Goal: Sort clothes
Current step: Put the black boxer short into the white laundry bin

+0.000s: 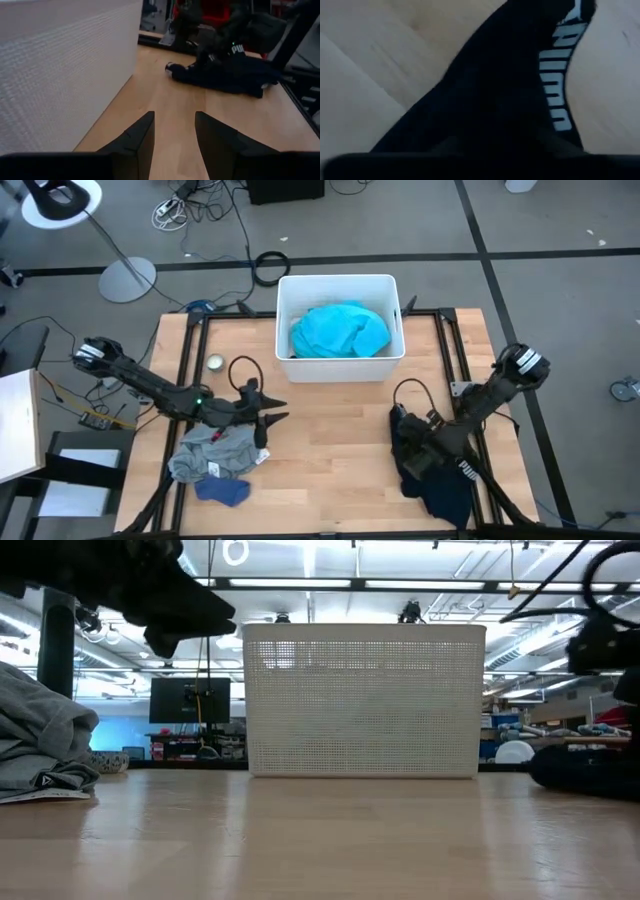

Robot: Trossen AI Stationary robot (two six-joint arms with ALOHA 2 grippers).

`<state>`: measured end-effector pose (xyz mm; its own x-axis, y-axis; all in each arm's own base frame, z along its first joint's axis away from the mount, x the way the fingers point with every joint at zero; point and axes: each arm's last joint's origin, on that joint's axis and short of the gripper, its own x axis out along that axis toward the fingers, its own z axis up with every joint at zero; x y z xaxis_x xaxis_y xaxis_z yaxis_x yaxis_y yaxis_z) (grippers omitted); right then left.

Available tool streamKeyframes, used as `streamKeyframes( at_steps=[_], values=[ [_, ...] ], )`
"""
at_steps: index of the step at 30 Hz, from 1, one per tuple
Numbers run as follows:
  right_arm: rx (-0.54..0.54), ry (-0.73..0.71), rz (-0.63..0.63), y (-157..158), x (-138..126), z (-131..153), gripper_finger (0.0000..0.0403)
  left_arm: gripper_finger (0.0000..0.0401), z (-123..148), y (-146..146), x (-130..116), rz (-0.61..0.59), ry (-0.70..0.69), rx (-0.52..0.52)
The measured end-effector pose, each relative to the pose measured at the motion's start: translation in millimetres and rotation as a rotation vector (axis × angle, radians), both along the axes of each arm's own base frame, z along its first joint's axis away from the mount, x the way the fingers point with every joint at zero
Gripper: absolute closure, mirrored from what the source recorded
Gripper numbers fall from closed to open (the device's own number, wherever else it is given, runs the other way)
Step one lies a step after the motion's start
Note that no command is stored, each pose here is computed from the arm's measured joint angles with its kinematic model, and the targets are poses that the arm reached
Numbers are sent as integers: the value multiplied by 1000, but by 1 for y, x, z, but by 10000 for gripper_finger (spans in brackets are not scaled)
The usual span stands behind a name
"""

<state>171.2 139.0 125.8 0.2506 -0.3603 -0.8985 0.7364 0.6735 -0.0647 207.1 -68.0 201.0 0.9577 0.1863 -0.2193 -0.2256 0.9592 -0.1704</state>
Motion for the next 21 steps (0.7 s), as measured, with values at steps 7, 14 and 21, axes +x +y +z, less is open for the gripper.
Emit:
streamKeyframes(
  at_steps=[7,14,21],
  values=[
    [-63,43,-9,-8,16,32,392,254,-12,3,-7,7,-30,-17],
    [-95,-114,41,-11,19,149,399,254,-23,5,-12,-10,7,-26],
    [-230,-328,189,-23,36,250,401,254,-24,5,-13,-7,2,-27]
  ],
)
